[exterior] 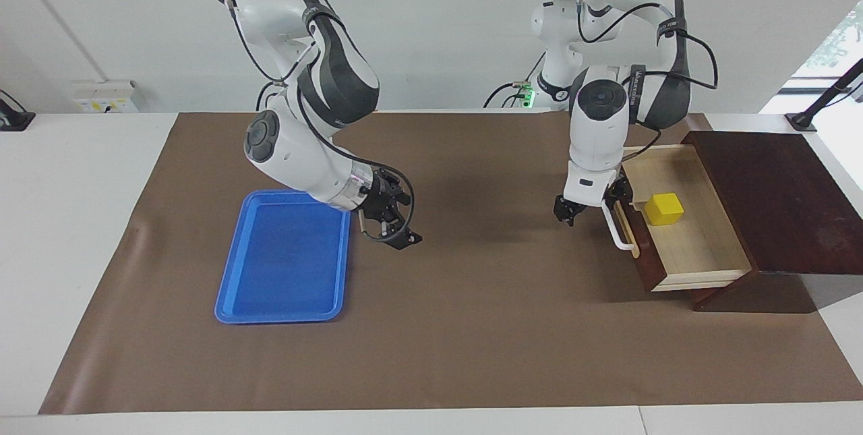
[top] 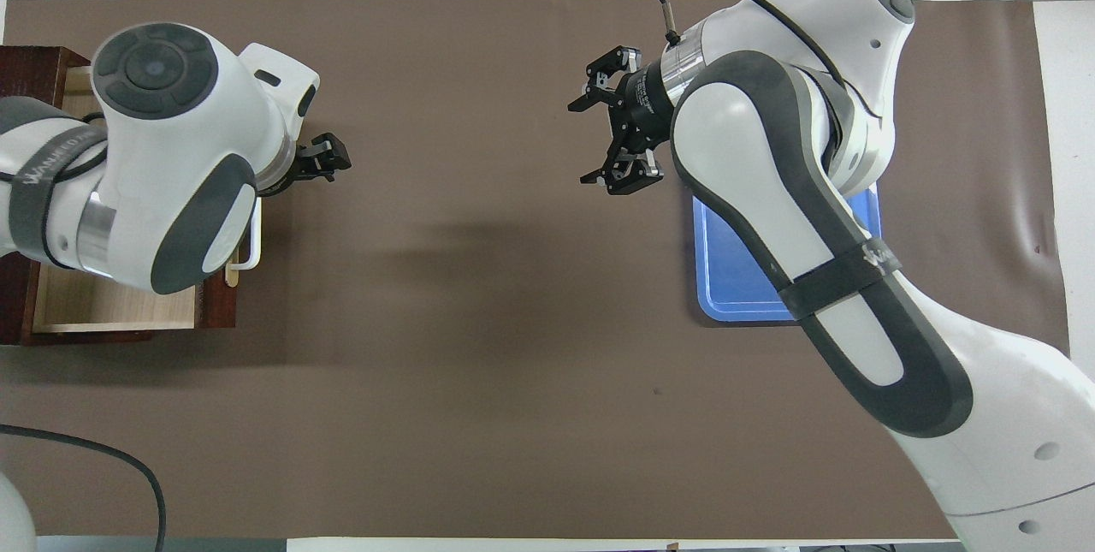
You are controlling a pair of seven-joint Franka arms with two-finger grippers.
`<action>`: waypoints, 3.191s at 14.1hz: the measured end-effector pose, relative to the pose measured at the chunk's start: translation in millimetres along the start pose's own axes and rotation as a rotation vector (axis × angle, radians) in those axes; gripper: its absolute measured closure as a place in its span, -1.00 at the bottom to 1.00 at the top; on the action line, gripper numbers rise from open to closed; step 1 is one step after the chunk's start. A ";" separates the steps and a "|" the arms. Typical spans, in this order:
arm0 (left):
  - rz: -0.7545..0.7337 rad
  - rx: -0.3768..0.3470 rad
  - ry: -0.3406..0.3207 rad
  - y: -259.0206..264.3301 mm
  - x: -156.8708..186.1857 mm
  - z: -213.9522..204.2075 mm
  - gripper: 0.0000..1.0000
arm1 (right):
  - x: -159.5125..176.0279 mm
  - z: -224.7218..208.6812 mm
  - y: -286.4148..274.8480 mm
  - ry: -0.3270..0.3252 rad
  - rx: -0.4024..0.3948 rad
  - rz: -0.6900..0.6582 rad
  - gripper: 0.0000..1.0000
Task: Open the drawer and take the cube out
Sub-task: 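Pull the drawer open with the left gripper while the right gripper moves inward, then reach into the drawer and grasp the yellow cube with the left gripper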
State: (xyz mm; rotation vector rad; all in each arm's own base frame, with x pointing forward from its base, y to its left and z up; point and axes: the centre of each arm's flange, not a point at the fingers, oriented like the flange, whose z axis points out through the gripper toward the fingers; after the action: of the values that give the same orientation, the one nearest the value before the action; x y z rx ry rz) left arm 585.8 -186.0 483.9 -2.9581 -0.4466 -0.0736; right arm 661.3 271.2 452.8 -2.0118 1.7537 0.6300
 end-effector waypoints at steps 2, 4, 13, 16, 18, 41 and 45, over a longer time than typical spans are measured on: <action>-0.080 -0.025 -0.023 -24.9 18.6 -26.1 -1.00 | -9.9 0.6 -7.8 -0.007 0.012 -0.008 -0.81; -0.203 -0.077 -0.046 -72.6 48.5 -41.1 -1.00 | -13.6 1.4 -17.9 -0.014 0.019 -0.019 -0.80; -0.912 -0.080 -0.099 -197.3 93.6 -3.5 -1.00 | -25.9 3.9 -40.4 -0.017 0.028 -0.044 -0.73; -1.077 -0.051 -0.129 -191.5 86.1 21.4 -1.00 | -41.1 11.9 -35.4 -0.014 0.015 -0.054 -0.72; -1.132 -0.038 -0.140 -189.0 81.6 37.4 -1.00 | -48.7 18.7 -31.6 -0.007 0.000 -0.055 -0.72; -1.268 -0.044 -0.131 -195.7 75.6 68.1 -0.24 | -32.9 42.6 -28.5 0.032 -0.028 0.049 -0.74; -1.271 -0.051 -0.125 -196.1 76.8 66.3 -0.11 | -34.8 46.6 -27.6 0.033 -0.026 0.047 -0.74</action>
State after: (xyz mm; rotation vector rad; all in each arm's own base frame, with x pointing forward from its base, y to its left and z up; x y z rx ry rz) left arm 602.6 31.8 451.2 -2.1999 -2.2053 -0.0304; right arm 681.2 329.6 434.6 -2.0151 1.8255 0.6405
